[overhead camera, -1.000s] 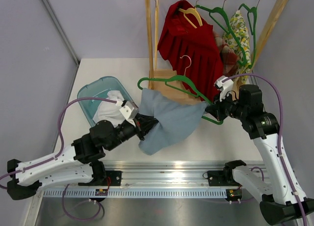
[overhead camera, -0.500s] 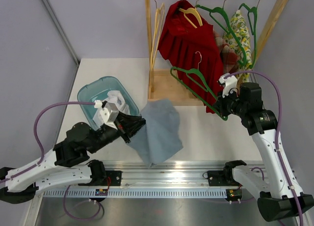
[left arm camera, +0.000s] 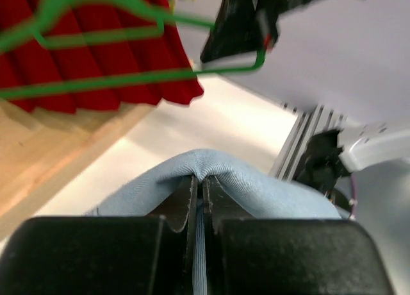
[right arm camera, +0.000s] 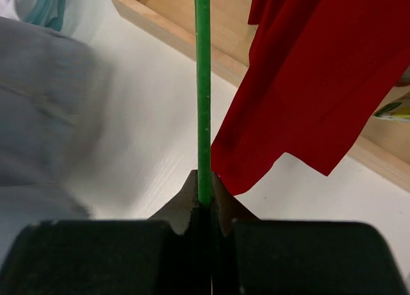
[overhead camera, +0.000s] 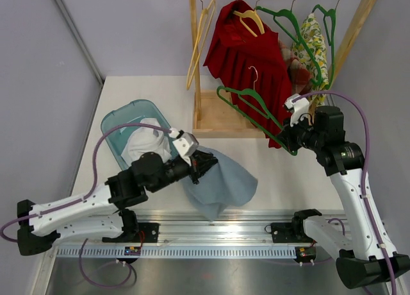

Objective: Remove the skirt from the hanger

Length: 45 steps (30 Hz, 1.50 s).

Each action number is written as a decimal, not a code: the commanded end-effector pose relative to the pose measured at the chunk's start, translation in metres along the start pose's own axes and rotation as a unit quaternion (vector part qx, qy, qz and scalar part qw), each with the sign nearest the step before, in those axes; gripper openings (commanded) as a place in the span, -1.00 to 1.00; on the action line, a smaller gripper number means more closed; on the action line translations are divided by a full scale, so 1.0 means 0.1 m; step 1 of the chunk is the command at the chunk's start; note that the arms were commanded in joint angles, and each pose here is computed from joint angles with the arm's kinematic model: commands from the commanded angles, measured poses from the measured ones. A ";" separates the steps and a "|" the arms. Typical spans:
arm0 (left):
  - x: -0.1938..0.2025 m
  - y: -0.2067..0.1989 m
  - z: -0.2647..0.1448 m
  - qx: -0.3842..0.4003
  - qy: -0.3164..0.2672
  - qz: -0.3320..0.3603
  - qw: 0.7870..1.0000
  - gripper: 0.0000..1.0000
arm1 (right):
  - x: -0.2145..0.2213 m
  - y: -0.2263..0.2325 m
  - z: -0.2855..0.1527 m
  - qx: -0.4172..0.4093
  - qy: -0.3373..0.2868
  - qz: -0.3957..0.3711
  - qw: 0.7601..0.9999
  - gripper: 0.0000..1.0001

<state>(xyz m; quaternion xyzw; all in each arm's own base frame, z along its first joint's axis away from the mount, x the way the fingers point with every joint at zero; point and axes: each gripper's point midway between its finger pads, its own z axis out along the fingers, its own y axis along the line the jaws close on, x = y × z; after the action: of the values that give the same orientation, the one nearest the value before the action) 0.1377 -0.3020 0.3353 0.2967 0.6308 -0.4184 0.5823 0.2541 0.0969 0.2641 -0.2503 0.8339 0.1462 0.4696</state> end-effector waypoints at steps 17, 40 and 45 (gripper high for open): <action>0.56 0.56 -0.16 -0.104 0.101 0.138 0.980 0.98 | -1.50 -0.28 -0.24 0.037 -0.110 -0.051 0.992 -1.00; 0.83 0.95 -0.74 -0.192 0.099 0.127 0.968 0.98 | -2.66 -0.39 0.69 0.099 -0.154 -0.027 0.983 -1.00; 0.94 0.93 -0.70 -0.187 0.095 0.108 0.972 0.98 | -2.56 -0.32 0.97 0.081 -0.131 -0.029 0.988 -1.00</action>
<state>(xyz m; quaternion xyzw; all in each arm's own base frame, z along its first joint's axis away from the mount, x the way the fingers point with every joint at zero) 0.1675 -0.2014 0.2189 0.3111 0.7194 -0.1788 0.5947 0.4454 0.1762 0.4138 -0.2201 0.7872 0.0842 0.5700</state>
